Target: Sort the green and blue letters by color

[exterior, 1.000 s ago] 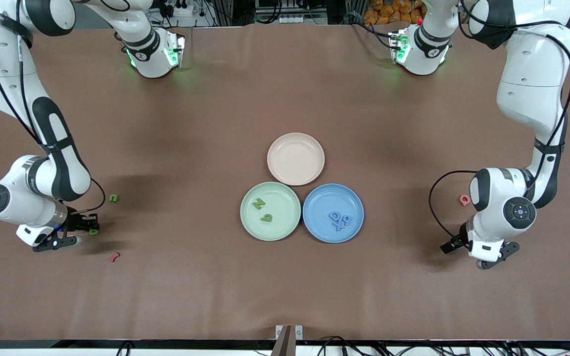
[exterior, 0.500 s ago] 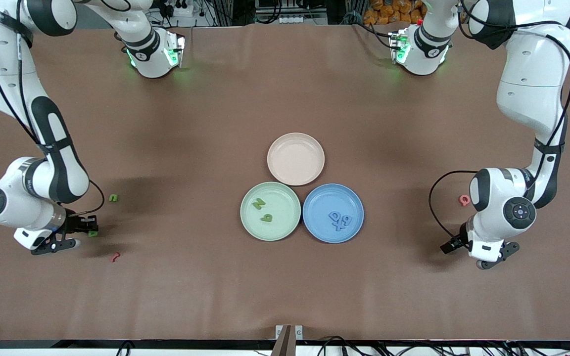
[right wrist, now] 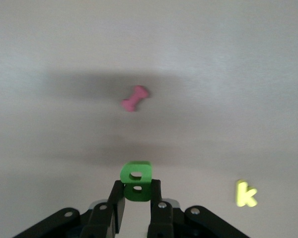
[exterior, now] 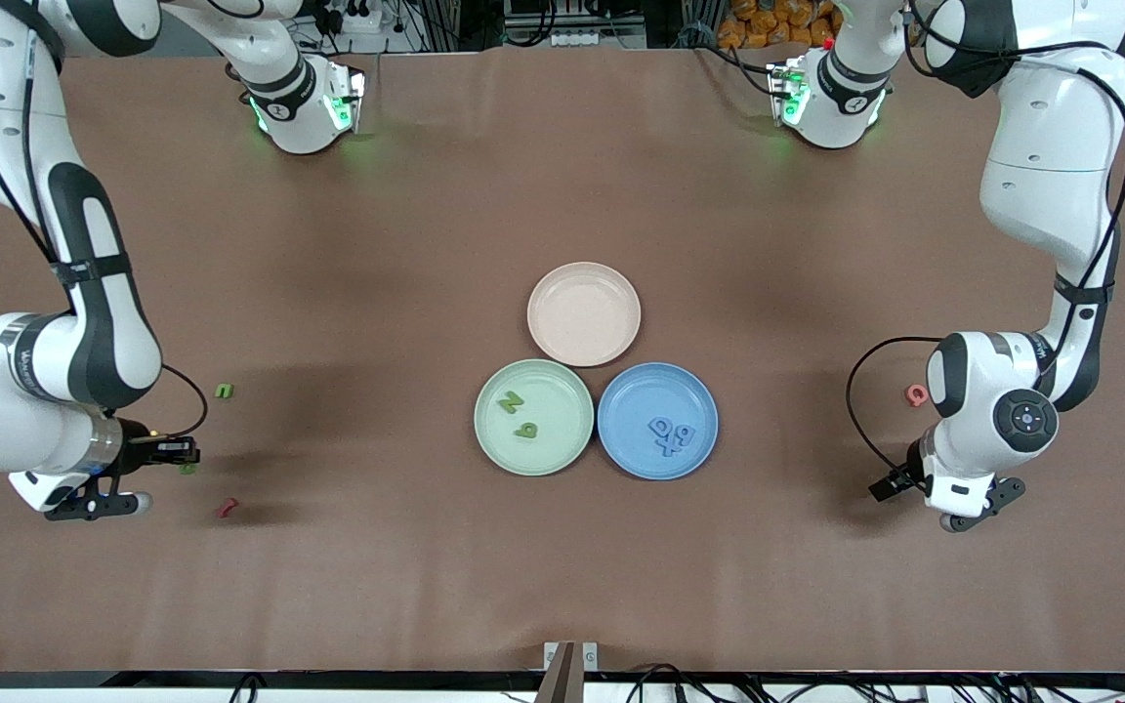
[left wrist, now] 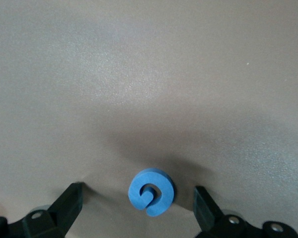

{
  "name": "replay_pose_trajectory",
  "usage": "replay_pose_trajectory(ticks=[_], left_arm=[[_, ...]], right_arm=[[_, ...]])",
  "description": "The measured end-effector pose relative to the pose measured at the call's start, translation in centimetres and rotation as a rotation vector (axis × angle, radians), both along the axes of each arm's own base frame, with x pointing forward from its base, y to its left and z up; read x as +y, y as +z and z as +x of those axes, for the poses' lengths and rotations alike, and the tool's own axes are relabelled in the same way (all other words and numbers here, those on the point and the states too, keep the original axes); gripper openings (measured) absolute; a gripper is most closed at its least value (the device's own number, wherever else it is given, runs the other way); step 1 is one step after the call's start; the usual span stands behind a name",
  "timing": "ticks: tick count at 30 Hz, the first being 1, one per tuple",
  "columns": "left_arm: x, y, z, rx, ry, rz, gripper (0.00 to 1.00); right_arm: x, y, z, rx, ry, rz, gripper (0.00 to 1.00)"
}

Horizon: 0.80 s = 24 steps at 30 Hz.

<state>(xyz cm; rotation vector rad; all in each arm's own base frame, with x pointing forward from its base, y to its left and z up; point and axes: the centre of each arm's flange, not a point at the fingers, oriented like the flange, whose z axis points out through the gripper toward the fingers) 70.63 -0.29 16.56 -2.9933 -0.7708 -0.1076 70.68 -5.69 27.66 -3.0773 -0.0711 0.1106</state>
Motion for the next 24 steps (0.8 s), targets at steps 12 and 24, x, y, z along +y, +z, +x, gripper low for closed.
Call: replay_pose_trajectory(ticks=[12, 24], left_arm=[[0.0, 0.0, 0.0, 0.0, 0.001, 0.0, 1.0], [0.0, 0.0, 0.0, 0.0, 0.001, 0.0, 1.0]], right_arm=[[10.0, 3.1, 0.8, -0.021, -0.2, 0.016, 0.25], [24.6, 7.3, 0.4, -0.096, -0.329, 0.012, 0.25]])
